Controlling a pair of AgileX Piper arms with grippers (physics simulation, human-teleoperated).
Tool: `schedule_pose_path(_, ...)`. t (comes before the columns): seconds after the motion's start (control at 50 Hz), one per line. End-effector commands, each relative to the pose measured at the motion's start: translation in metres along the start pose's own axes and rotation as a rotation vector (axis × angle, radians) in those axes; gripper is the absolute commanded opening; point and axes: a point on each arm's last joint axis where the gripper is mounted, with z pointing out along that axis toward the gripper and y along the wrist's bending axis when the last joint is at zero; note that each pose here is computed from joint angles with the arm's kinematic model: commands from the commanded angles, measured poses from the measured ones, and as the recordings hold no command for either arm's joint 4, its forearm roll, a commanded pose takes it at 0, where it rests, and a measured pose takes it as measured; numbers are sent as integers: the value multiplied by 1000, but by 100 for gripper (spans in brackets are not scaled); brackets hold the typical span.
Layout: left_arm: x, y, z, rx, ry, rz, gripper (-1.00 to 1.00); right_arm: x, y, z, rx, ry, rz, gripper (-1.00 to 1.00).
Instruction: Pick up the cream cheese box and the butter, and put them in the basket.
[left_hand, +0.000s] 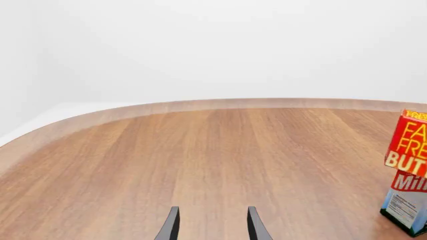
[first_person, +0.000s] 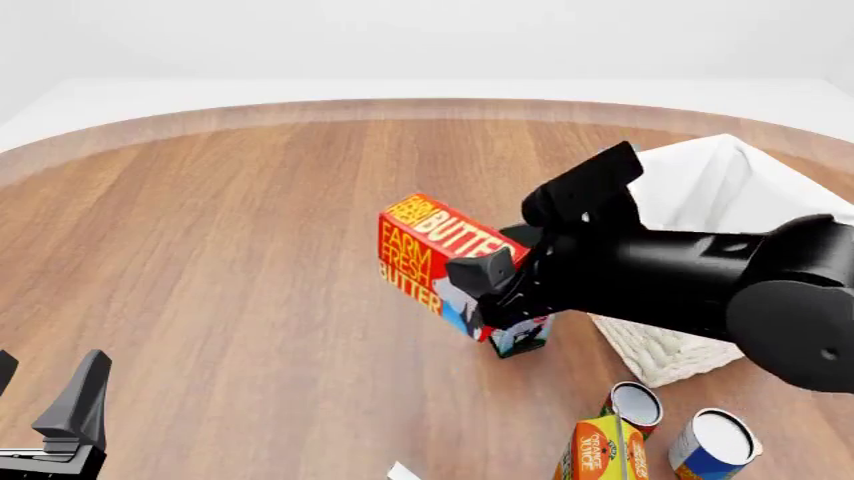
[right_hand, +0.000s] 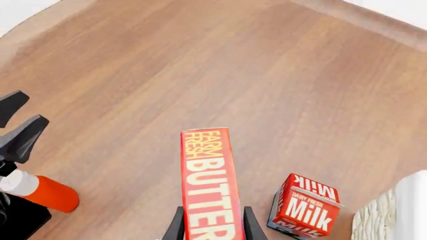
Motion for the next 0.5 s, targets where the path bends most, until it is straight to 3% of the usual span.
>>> schedule_pose_path(0.02,0,0,0,0,0,0,100,-33,-1,-30,4,-112,1,-100)
schedule_pose_path(0.3,0,0,0,0,0,0,100,-46,-14,-53,58,-181,29,-100)
schedule_pose_path(0.5,0,0,0,0,0,0,100,-44,-28,-71,122,-240,61,-100)
